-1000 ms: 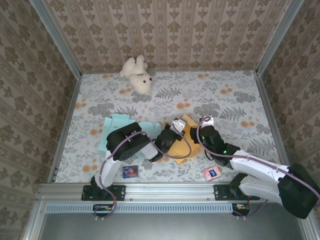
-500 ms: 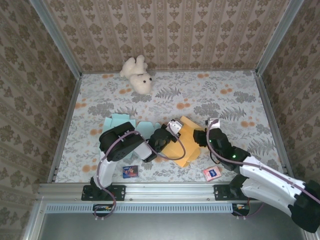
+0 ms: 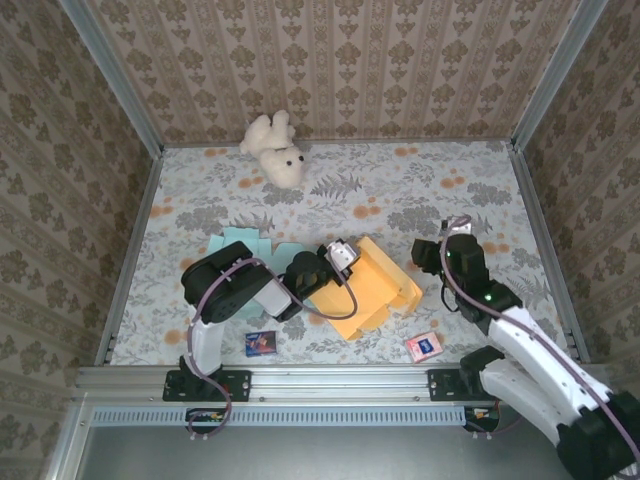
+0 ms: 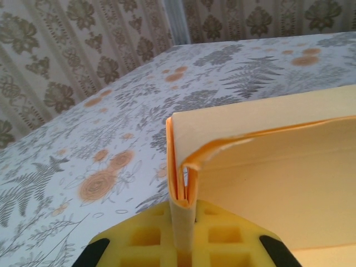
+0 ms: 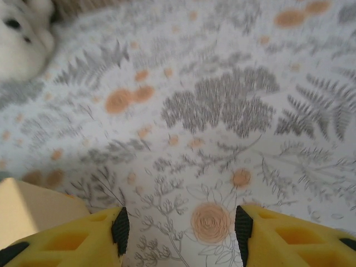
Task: Fold the paper box
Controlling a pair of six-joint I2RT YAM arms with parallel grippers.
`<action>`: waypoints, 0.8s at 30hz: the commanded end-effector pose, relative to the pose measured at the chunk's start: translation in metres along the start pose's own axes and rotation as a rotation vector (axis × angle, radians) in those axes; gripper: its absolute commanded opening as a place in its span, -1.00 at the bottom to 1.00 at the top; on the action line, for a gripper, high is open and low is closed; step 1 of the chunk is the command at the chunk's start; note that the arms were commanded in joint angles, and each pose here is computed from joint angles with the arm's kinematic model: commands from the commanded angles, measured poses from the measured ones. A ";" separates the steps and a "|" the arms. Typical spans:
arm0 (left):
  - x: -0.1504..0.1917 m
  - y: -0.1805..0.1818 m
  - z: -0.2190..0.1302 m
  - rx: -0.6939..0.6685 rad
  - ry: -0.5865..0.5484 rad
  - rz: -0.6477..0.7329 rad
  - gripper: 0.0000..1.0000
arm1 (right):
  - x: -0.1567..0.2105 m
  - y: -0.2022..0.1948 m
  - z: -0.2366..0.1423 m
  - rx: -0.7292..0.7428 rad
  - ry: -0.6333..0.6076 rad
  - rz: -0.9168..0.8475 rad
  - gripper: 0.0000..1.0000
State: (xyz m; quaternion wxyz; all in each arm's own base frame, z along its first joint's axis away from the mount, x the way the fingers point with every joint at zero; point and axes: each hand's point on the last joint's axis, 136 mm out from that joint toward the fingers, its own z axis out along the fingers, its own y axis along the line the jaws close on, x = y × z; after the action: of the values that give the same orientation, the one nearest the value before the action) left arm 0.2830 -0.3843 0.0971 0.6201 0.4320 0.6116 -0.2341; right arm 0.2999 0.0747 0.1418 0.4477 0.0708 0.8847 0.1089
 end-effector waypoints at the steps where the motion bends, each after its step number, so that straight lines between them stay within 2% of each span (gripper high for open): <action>1: 0.008 -0.019 -0.005 0.105 0.015 0.054 -1.00 | 0.001 0.037 0.019 -0.187 0.079 -0.043 0.11; 5: 0.007 -0.018 -0.004 0.103 0.014 0.048 -1.00 | 0.019 0.058 0.050 -0.281 0.200 -0.058 0.07; 14: 0.004 -0.013 0.001 0.080 0.009 0.035 -1.00 | 0.056 0.073 0.088 -0.364 0.378 -0.069 0.01; 24: 0.008 0.016 0.010 -0.080 0.037 0.026 -1.00 | 0.079 0.080 0.095 -0.423 0.488 -0.048 -0.12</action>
State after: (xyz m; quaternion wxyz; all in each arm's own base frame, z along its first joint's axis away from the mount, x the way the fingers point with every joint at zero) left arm 0.2830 -0.3876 0.0975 0.6188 0.4371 0.6087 -0.2357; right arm 0.3349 0.1644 0.0392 0.2453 -0.0476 0.9348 0.2523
